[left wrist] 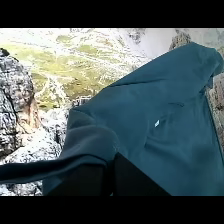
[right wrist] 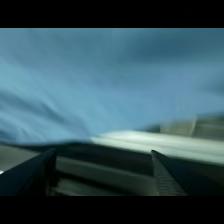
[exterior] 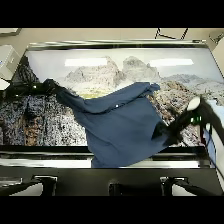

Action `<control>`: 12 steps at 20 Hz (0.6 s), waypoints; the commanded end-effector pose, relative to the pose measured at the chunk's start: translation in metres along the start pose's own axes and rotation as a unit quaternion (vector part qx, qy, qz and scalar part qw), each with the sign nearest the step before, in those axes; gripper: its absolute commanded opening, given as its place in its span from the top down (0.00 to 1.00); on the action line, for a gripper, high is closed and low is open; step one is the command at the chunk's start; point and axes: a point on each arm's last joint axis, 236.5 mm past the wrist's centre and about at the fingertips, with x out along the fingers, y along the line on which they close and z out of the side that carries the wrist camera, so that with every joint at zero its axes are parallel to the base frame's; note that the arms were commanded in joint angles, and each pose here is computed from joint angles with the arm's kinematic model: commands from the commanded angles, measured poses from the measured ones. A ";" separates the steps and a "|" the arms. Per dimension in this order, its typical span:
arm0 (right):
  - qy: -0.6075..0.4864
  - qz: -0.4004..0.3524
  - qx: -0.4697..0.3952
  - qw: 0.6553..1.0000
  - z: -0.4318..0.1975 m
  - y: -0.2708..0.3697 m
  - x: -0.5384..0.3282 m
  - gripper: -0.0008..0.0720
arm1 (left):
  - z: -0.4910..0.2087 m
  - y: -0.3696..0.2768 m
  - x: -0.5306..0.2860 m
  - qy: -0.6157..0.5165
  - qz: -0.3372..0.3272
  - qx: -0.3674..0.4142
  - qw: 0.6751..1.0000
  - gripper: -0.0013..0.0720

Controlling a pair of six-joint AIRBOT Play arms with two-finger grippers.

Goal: Fold the clothes and pants, and hang the long-sleeved shirts on hangers.

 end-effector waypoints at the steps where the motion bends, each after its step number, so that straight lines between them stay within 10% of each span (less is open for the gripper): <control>1: 0.025 0.004 0.018 1.000 -0.052 -0.021 0.050 0.02 | 0.000 0.002 0.000 0.001 0.002 0.004 1.000 0.95; 10: -0.090 0.093 0.114 0.985 0.016 0.002 0.073 0.03 | 0.000 0.003 0.000 0.001 0.002 0.003 1.000 0.95; 12: -0.106 0.117 0.120 0.980 0.028 0.010 0.072 0.19 | 0.000 0.003 0.000 0.001 0.002 0.003 1.000 0.95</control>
